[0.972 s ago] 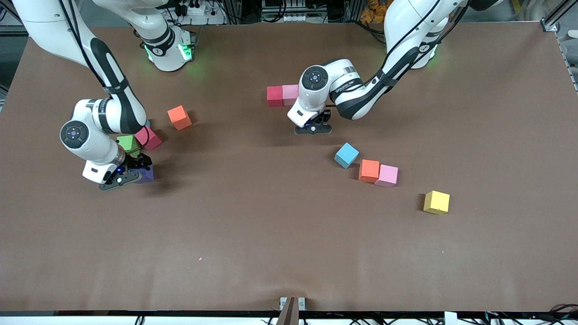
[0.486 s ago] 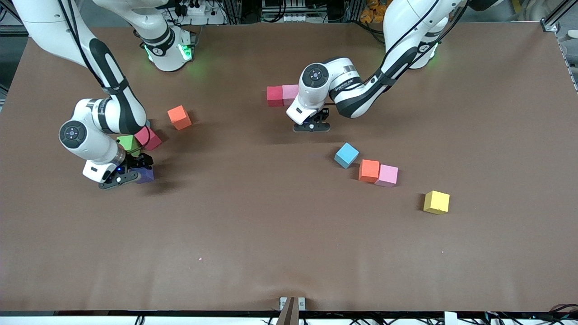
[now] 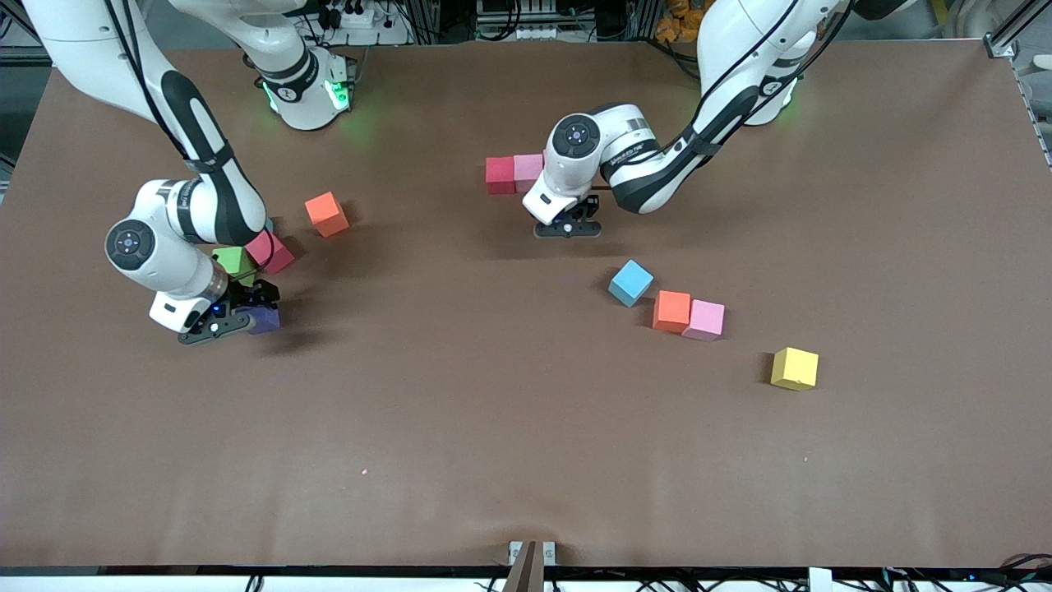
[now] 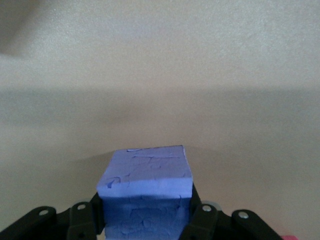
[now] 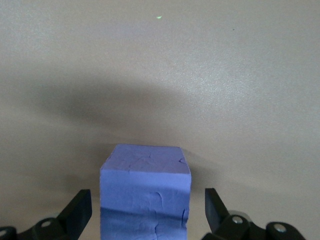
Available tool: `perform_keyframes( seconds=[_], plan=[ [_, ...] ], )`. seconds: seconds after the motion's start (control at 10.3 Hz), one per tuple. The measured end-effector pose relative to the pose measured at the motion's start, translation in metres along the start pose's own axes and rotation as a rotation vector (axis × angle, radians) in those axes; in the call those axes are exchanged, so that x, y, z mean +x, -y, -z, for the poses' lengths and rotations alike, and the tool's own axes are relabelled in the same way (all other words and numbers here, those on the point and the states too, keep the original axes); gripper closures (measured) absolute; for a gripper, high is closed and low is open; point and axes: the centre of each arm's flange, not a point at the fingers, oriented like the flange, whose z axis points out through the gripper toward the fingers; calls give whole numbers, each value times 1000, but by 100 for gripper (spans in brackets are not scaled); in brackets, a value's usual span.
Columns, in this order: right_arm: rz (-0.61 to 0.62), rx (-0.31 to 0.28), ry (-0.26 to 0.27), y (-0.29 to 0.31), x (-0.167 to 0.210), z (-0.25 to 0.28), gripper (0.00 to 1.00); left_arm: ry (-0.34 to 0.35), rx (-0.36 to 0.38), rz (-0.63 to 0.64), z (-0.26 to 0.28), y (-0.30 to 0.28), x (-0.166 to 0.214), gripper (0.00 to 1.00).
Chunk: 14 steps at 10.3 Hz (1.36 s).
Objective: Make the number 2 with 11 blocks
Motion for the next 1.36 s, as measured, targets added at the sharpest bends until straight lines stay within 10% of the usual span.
perform_keyframes(
  seconds=[0.39, 0.78, 1.36],
  plan=[
    [4, 3, -2, 2, 2, 3, 41, 3, 3, 13, -2, 0, -3, 34],
    [121, 12, 5, 32, 20, 23, 41, -48, 23, 17, 0, 1, -3, 0],
    [621, 1, -32, 59, 41, 60, 41, -189, 7, 135, 92, 30, 60, 0]
  ],
)
